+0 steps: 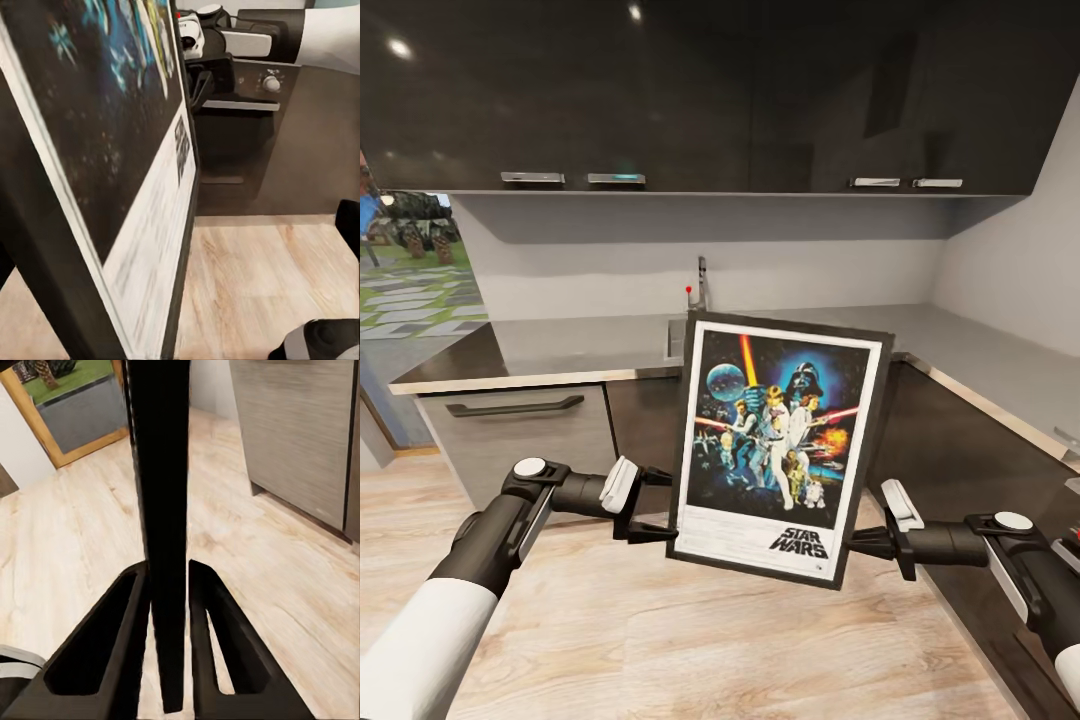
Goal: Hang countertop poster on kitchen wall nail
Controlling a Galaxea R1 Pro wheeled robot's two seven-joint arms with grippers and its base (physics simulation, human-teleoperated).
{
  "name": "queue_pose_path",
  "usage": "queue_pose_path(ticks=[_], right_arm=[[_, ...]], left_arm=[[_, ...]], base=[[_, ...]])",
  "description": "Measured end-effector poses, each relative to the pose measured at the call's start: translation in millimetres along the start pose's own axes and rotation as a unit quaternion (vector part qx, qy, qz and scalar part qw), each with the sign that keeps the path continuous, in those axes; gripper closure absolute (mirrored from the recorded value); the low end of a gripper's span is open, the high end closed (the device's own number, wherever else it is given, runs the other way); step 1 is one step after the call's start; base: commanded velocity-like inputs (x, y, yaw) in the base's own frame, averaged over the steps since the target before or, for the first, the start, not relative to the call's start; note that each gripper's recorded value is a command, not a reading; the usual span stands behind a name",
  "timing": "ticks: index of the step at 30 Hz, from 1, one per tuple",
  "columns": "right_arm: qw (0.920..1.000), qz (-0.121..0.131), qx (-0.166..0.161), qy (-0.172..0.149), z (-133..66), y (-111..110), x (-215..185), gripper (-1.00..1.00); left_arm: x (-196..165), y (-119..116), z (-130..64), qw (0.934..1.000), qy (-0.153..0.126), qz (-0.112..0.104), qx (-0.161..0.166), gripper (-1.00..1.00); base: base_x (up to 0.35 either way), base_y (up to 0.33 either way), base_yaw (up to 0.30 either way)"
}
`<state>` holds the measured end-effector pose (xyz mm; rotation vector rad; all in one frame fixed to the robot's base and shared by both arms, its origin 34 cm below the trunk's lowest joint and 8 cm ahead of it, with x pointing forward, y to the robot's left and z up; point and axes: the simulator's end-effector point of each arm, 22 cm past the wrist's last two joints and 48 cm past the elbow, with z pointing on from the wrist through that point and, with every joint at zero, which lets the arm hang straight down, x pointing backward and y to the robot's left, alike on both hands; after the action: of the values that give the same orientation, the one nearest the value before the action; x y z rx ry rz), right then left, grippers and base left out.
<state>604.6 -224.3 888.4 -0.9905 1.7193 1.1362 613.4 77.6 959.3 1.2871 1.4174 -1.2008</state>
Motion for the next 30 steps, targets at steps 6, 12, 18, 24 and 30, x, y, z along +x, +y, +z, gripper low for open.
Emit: queue_pose_path(ticks=[6,12,18,24,30], right_arm=[[1.0,0.0,0.0,0.0,0.1,0,0,1.0],[1.0,0.001,0.001,0.0,0.0,0,0,1.0],[1.0,0.001,0.001,0.0,-0.3,-1,0,1.0],[1.0,0.001,0.001,0.001,-0.5,-1,0,1.0],[1.0,0.001,0.002,0.0,-0.8,-1,0,1.0]], left_arm=[[0,0,-0.1,1.0,0.0,0.0,0.0,-1.0],[4,2,-2.3,1.0,0.001,-0.006,-0.002,-1.0],[15,6,-13.2,0.9997,0.009,-0.019,-0.011,-1.0],[27,6,-23.0,0.9993,0.017,-0.027,-0.018,-1.0],[39,5,-33.5,0.9987,0.025,-0.038,-0.025,-1.0]], base=[[0.0,0.0,0.0],[0.0,0.0,0.0],[0.0,0.0,0.0],[0.0,0.0,0.0],[0.0,0.0,0.0]])
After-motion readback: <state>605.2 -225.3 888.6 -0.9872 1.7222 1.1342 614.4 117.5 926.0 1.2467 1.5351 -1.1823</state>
